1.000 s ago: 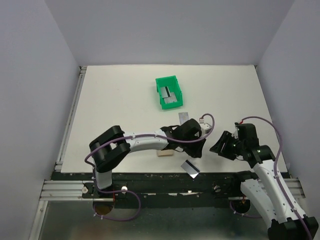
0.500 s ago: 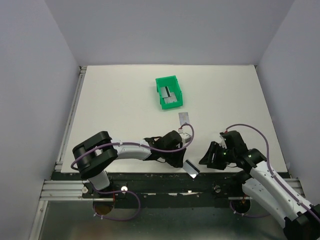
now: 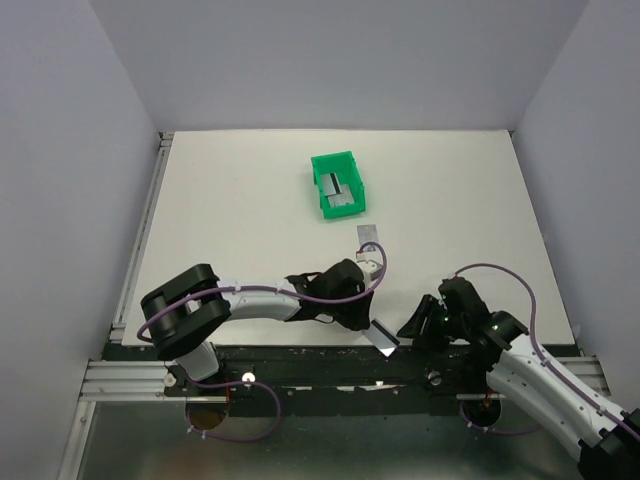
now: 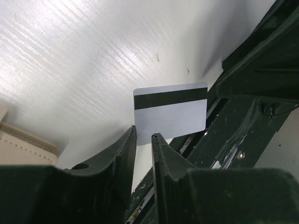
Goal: Put the credit cards into the card holder
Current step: Pick up the credit card at the corner of the board.
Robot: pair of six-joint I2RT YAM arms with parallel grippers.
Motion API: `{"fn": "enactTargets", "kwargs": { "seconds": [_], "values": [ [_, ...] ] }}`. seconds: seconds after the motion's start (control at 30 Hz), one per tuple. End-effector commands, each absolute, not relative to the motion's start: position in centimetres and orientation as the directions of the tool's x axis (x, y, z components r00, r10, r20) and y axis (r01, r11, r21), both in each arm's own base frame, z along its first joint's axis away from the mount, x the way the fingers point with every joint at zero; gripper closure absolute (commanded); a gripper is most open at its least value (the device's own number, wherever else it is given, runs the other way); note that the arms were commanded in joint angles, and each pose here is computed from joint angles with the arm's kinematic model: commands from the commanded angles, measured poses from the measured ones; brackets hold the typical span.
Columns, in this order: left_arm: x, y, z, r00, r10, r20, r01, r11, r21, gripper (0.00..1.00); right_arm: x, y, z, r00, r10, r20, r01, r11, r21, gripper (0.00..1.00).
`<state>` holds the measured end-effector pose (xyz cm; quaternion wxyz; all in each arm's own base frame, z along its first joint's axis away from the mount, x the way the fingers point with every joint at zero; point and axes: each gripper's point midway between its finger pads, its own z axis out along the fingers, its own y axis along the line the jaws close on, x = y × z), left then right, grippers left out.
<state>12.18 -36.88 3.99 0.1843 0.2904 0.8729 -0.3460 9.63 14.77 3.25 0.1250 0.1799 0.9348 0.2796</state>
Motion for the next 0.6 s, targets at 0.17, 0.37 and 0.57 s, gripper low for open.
{"fn": "enactTargets", "kwargs": {
  "seconds": [0.17,0.37,0.57],
  "values": [
    [12.6,-38.1,3.5,-0.764,0.385,-0.518,0.636,0.585,-0.503,0.66,8.6,15.4,0.4,-0.904,0.425,-0.049,0.322,0.751,0.576,0.40],
    [12.5,-38.2,2.7,-0.772,0.399,-0.494,0.629,0.595,-0.501,0.66,7.7,15.5,-0.1,-0.915,0.403,-0.017,0.322,0.755,0.571,0.40],
    [12.3,-37.9,2.0,-0.782,0.400,-0.478,0.617,0.606,-0.502,0.67,6.5,15.0,0.8,-0.924,0.382,-0.004,0.311,0.760,0.571,0.40]
  ]
}}
